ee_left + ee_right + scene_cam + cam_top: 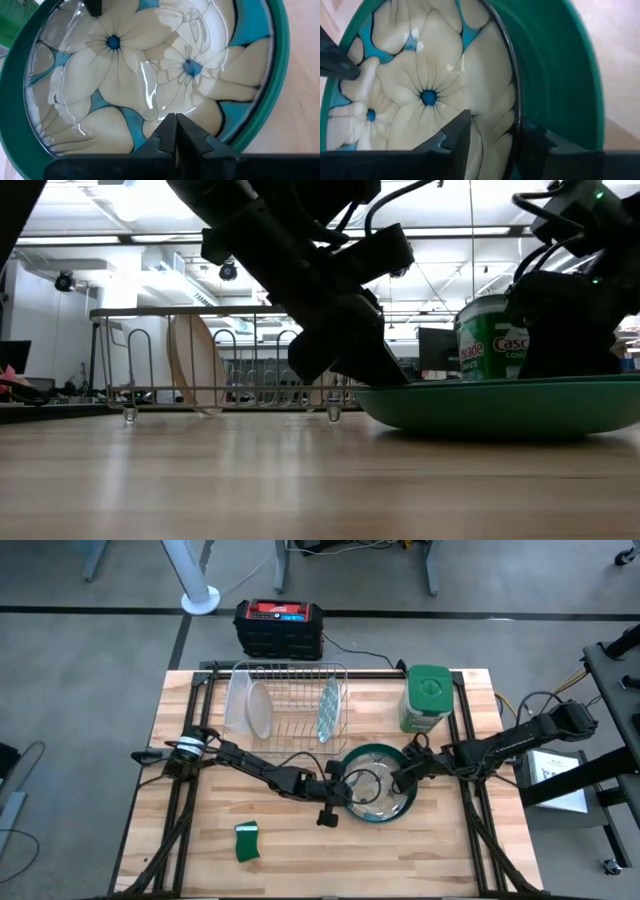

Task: Sort dishes
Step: Put the white patterned plate on the dish rack

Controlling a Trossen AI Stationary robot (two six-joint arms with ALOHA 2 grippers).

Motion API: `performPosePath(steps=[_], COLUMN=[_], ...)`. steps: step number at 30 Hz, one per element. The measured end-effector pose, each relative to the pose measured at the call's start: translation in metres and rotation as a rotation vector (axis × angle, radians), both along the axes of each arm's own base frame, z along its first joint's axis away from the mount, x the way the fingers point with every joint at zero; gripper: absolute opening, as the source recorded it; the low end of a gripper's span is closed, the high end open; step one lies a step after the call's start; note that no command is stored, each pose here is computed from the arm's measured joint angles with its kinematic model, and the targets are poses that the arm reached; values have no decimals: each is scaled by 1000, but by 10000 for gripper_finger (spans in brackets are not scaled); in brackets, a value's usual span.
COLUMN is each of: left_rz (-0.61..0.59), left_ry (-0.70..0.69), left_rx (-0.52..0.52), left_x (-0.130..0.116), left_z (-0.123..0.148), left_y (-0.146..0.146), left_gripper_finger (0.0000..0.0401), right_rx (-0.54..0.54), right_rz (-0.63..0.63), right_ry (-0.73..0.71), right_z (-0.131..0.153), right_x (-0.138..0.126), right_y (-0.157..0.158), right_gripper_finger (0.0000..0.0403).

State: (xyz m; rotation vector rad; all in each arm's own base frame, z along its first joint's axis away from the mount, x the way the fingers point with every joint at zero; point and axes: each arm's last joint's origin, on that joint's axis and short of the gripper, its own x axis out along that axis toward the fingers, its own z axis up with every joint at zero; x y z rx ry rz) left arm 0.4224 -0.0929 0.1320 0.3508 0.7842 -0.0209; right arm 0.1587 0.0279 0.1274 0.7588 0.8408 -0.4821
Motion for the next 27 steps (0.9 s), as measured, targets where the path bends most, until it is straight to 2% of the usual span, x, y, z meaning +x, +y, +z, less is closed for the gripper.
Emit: performPosePath(steps=[9,16,20,27], left_rz=[18,23,22,9], left_ry=[-13,-34,-64,-111], left_rx=[15,9,6,5], left_x=[1,1,-1,-5], left_z=[-2,4,19,41], left_y=[1,2,2,1], left_gripper_finger=[0,0,0,0], right_rx=[2,-30,-46,-69], right_rz=[60,65,78,57], right_ry=[-89,-147,-195,-177], right_z=[7,16,26,48], right_x=[6,2,-4,-20], right_y=[1,0,-2,-6], right_gripper_finger=[13,5,1,1])
